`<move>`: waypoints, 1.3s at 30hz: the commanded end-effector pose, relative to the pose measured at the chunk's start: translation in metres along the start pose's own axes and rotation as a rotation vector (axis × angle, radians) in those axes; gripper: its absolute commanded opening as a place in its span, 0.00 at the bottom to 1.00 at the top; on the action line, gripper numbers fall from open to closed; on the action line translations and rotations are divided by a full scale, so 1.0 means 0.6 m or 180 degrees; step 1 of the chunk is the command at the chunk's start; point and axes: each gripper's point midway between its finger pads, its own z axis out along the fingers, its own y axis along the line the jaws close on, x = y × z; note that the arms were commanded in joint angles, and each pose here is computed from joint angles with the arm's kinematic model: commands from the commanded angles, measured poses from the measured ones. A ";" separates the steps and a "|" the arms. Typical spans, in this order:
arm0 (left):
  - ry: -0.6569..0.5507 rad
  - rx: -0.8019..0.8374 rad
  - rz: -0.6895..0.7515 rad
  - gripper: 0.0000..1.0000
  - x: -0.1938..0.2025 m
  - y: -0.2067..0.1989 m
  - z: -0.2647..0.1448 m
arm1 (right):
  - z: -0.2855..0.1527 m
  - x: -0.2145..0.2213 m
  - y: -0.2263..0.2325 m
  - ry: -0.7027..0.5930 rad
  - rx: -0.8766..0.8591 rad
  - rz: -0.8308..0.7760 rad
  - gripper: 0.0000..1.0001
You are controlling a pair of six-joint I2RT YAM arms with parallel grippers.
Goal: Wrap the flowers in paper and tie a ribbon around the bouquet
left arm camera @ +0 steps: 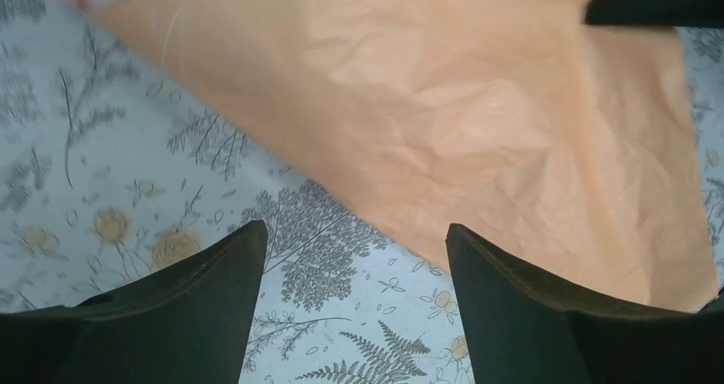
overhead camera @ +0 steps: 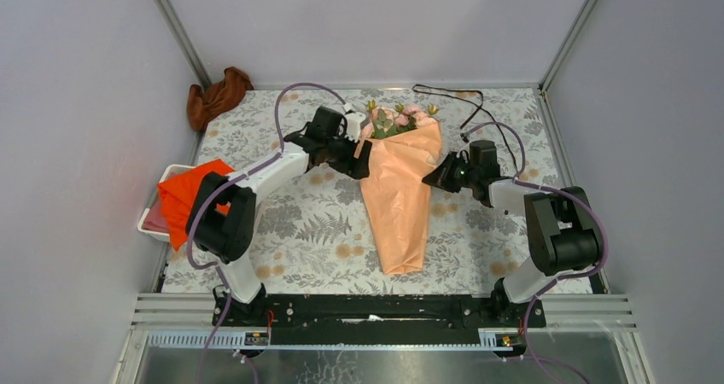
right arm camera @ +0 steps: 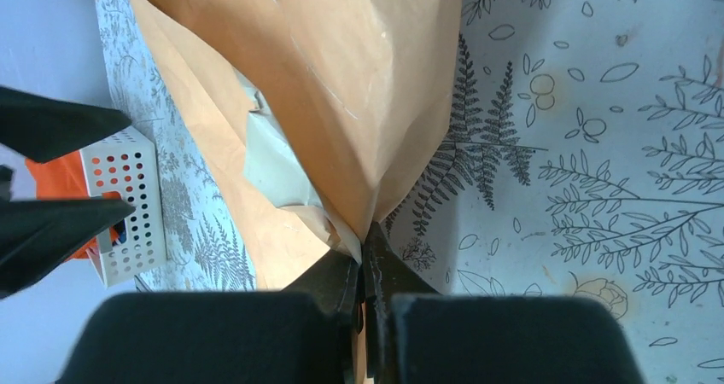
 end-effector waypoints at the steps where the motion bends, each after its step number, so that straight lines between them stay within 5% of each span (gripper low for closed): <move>1: -0.0033 0.0162 -0.0700 0.84 0.016 0.003 0.032 | 0.000 -0.007 0.021 -0.0124 -0.0089 -0.0040 0.00; 8: -0.0086 0.0542 -0.0131 0.77 -0.003 -0.073 0.008 | 0.009 0.007 0.041 -0.0159 -0.0132 0.0253 0.00; 11: -0.0056 0.0361 0.0401 0.95 0.002 -0.128 0.007 | 0.011 0.009 0.065 -0.0287 -0.0178 0.0355 0.00; 14: -0.0012 0.0048 0.0839 0.99 0.017 -0.175 0.023 | 0.011 0.007 0.083 -0.0442 -0.0237 0.0503 0.00; 30: 0.0117 -0.1458 0.1817 0.98 0.045 -0.124 0.097 | 0.021 -0.001 0.157 -0.0669 -0.0575 0.0919 0.00; 33: 0.0044 -0.1584 0.1990 0.85 0.045 -0.124 0.090 | 0.022 -0.005 0.156 -0.0692 -0.0535 0.0885 0.00; 39: -0.0047 -0.1616 0.2123 0.37 0.038 -0.134 0.078 | 0.028 -0.011 0.152 -0.0704 -0.0436 0.0756 0.00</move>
